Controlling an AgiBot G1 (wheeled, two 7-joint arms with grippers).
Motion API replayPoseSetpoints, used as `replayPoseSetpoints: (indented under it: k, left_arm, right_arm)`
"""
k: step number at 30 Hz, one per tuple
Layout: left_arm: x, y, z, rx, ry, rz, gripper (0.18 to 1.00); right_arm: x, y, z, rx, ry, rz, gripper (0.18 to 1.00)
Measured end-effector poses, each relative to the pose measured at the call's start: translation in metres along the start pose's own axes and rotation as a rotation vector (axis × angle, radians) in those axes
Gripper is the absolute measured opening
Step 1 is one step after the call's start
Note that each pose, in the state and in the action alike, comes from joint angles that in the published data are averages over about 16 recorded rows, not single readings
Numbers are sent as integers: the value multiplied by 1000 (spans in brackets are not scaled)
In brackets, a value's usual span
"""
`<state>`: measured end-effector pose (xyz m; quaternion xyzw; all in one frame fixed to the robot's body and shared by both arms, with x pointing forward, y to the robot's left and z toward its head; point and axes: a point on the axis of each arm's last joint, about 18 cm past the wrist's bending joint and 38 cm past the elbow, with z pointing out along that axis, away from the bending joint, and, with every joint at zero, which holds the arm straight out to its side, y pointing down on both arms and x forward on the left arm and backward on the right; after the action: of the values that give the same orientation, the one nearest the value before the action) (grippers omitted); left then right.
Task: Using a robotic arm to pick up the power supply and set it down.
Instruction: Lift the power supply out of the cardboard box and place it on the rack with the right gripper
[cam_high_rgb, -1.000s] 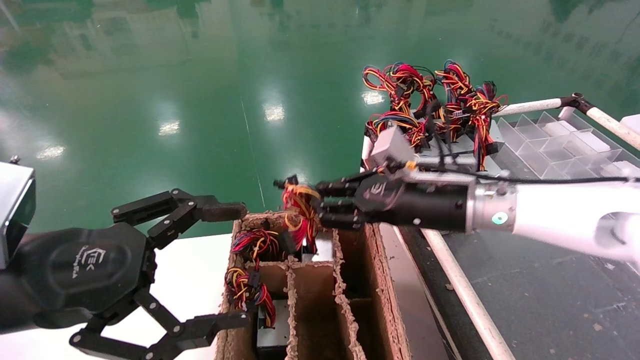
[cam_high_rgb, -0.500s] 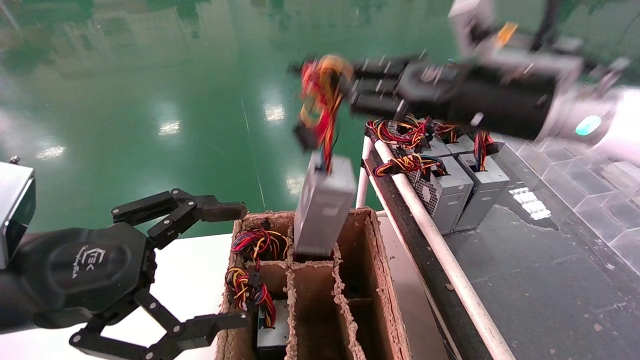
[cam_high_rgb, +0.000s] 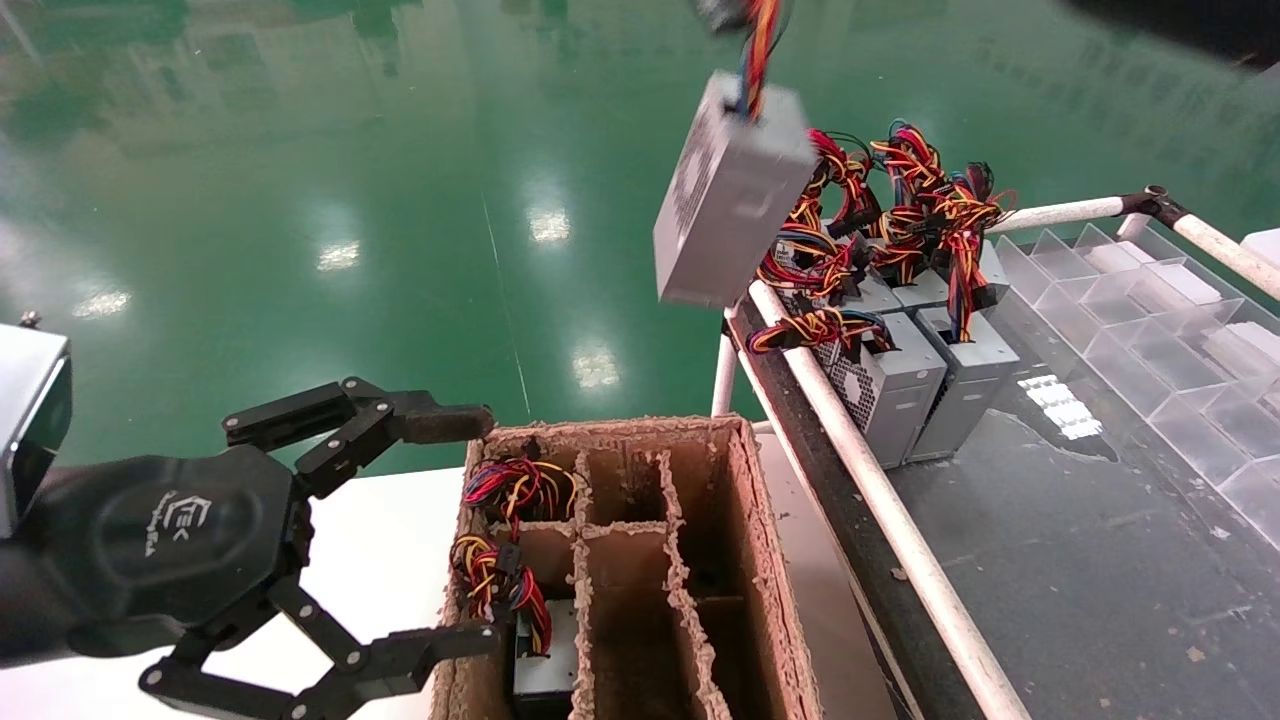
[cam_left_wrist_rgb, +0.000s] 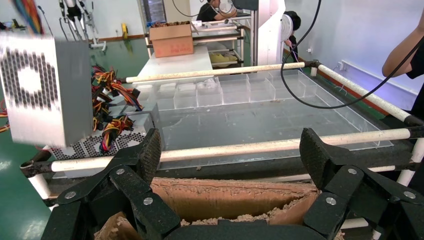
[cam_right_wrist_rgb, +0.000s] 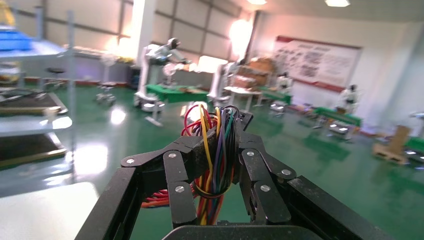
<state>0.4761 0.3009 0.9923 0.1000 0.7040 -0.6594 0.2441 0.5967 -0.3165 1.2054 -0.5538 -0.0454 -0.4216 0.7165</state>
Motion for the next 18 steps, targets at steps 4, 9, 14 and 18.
replayPoseSetpoints:
  k: [4, 9, 14, 18]
  left_arm:
    - [0, 0, 0, 0, 0, 0, 1001]
    - [0, 0, 0, 0, 0, 0, 1001]
    - [0, 0, 0, 0, 0, 0, 1001]
    - [0, 0, 0, 0, 0, 0, 1001]
  right_arm:
    - [17, -18, -28, 21, 76, -22, 192]
    - [34, -32, -71, 26, 174, -44, 192]
    - [46, -37, -114, 1, 265, -56, 192]
    - [51, -34, -146, -38, 325, -55, 192]
